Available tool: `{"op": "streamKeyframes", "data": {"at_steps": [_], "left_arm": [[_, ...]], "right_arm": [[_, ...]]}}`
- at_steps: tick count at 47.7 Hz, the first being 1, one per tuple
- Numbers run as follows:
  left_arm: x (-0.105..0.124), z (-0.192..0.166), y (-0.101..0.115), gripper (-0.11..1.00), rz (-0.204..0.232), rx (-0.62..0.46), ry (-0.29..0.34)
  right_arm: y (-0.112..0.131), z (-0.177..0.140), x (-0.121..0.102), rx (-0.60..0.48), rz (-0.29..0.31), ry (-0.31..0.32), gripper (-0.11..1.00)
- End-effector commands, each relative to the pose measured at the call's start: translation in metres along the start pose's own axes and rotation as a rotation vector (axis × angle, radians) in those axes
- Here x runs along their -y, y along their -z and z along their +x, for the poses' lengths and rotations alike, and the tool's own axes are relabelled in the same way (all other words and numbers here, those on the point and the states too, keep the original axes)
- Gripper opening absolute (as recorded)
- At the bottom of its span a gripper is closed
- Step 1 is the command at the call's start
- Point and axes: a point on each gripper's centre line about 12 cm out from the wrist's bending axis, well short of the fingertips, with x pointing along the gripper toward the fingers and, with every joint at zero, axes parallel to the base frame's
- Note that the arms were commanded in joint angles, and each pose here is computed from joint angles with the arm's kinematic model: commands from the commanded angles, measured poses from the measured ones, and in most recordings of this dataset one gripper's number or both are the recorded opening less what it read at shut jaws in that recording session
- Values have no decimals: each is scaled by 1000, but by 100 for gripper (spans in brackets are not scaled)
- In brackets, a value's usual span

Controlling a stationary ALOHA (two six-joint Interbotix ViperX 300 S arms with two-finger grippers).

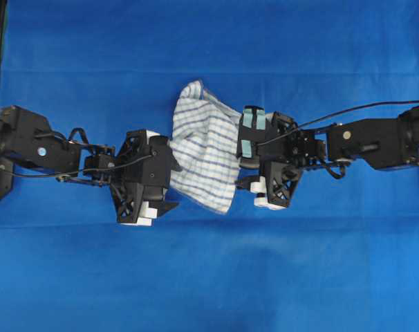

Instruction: Lift the towel with both arms.

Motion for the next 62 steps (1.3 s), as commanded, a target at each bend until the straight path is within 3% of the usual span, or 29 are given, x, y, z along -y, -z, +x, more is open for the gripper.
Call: {"op": "streamKeyframes", "data": {"at_steps": [1,14,20,23,30,34,46,62], "left_arm": [[-1,3,-9,83,-6,47,-5],[-2,7,-6,82,-10,52,-8],[-7,7,-5,77,-28,41,-19],[-11,7,-4,64,-56,28,-27],[-25,5,0,21,-108,9,-57],[-30,4,-2,5,-115,18,-67],[-34,-6,-15,4,-129,46,-75],[-30,-67,-77,5,-165,109,-55]], "right_arm": [[-14,0,0,52,2,-5,64],[-12,6,6,44,10,5,64],[-12,6,6,46,11,6,57],[-13,6,6,44,10,6,46],[-10,5,6,29,5,9,6],[-11,4,6,28,4,9,6],[-24,-12,4,61,10,5,6],[-80,-92,-5,179,1,-8,6]]}}
